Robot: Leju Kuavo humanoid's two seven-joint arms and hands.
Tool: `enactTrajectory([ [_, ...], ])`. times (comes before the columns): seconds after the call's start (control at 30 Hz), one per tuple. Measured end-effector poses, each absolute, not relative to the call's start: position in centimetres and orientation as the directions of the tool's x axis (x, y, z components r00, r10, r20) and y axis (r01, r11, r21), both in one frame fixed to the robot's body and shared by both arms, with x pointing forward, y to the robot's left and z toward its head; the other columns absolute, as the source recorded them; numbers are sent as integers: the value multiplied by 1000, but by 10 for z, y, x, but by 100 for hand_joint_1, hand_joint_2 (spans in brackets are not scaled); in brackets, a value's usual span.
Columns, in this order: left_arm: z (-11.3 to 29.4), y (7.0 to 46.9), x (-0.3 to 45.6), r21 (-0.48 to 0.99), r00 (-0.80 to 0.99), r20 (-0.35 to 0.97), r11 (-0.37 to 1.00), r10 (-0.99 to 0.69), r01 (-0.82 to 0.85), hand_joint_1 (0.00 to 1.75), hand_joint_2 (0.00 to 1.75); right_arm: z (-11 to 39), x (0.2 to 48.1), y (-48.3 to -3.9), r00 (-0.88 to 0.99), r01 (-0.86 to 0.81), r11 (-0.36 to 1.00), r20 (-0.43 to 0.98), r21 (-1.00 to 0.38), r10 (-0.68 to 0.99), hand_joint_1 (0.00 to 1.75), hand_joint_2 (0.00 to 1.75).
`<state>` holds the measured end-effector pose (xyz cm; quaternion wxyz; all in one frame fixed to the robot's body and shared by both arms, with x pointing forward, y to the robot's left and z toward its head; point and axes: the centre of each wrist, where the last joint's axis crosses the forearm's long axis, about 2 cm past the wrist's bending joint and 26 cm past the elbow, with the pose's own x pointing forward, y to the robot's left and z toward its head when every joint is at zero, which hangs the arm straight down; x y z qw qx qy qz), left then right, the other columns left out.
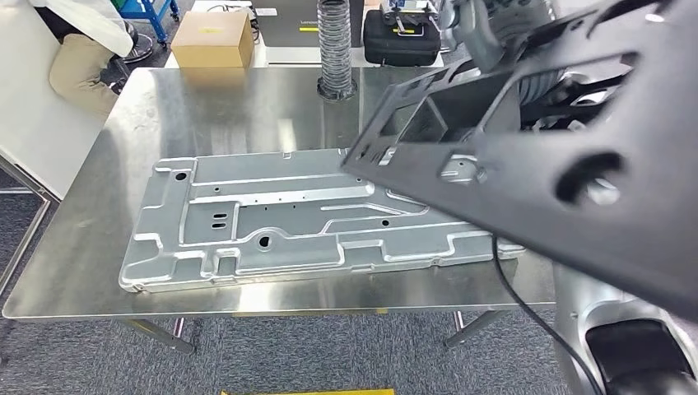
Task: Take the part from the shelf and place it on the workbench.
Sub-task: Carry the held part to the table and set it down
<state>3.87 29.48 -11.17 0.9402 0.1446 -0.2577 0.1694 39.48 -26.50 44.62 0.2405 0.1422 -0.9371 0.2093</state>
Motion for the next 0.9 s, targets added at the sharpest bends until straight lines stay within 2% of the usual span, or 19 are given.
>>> enactTrajectory([
  [0.13, -112, 295, 38, 184, 810, 534, 901, 244, -393, 0, 0, 449, 399, -273, -859, -310, 887, 500, -341, -108, 175, 175],
  [0.27, -112, 299, 40, 187, 805, 544, 901, 237, -392, 0, 0, 457, 423, -306, -848, 27, 899, 466, -438, 253, 175, 175],
  [0.43, -112, 300, 40, 185, 800, 557, 906, 223, -381, 0, 0, 449, 452, -314, -715, 235, 777, 438, -583, 545, 175, 175],
  [0.63, -111, 302, 42, 188, 789, 580, 908, 205, -374, 0, 0, 421, 484, -293, -562, 247, 600, 392, -761, 728, 175, 175],
  [0.9, -111, 302, 48, 178, 769, 611, 913, 191, -368, 0, 0, 359, 501, -235, -457, 93, 379, 299, -921, 838, 175, 175],
])
